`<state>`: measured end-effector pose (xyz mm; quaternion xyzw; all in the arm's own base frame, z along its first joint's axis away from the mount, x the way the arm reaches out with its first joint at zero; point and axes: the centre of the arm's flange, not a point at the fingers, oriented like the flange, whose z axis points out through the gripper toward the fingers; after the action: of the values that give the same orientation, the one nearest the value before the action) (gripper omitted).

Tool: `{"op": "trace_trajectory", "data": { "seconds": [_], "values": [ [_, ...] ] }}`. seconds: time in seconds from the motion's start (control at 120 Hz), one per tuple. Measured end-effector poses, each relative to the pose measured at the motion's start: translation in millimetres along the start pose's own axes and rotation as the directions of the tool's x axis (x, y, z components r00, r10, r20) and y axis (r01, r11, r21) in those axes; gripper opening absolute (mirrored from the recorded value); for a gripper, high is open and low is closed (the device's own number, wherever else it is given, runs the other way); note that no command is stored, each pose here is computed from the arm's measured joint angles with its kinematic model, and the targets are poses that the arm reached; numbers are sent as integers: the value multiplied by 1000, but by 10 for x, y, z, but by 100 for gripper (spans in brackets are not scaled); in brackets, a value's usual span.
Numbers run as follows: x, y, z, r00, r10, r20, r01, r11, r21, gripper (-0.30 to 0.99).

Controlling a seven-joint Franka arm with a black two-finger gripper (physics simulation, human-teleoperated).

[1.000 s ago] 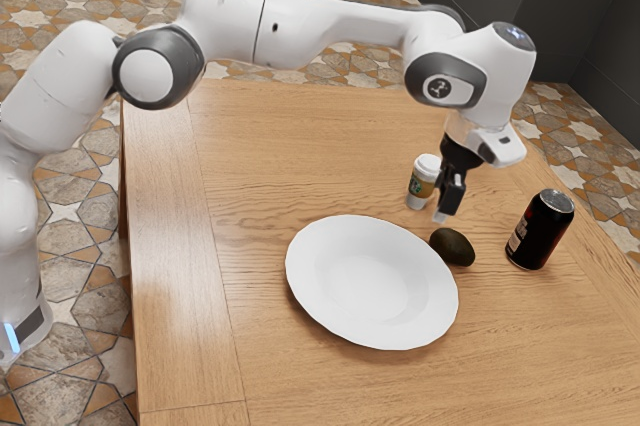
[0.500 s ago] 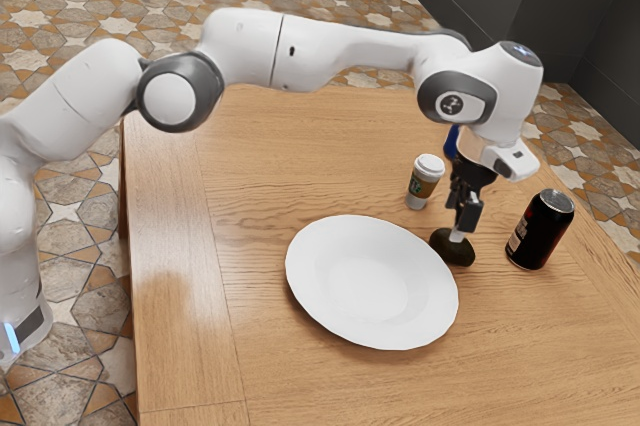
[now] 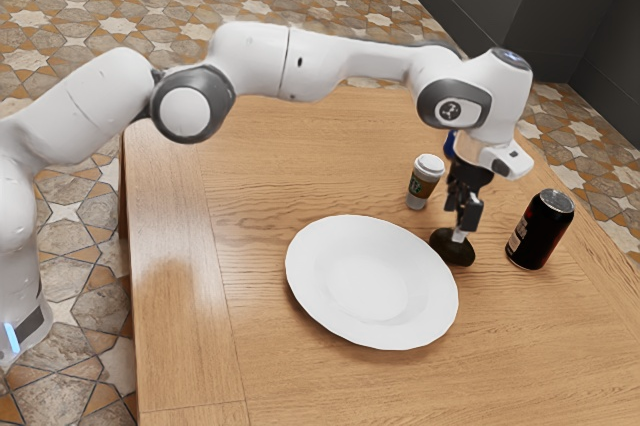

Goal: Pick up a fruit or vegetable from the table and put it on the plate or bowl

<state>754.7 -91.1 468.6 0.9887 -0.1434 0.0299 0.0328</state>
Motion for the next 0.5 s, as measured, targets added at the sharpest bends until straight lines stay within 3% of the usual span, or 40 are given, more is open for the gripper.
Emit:
{"op": "trace_trajectory", "data": {
  "seconds": [0.258, 0.5],
  "values": [
    [62, 64, 196, 1000, 17, 1, -17, 999, -30, 69],
    [72, 68, 266, 1000, 25, 9, -25, 1000, -15, 69]
  ]
}}
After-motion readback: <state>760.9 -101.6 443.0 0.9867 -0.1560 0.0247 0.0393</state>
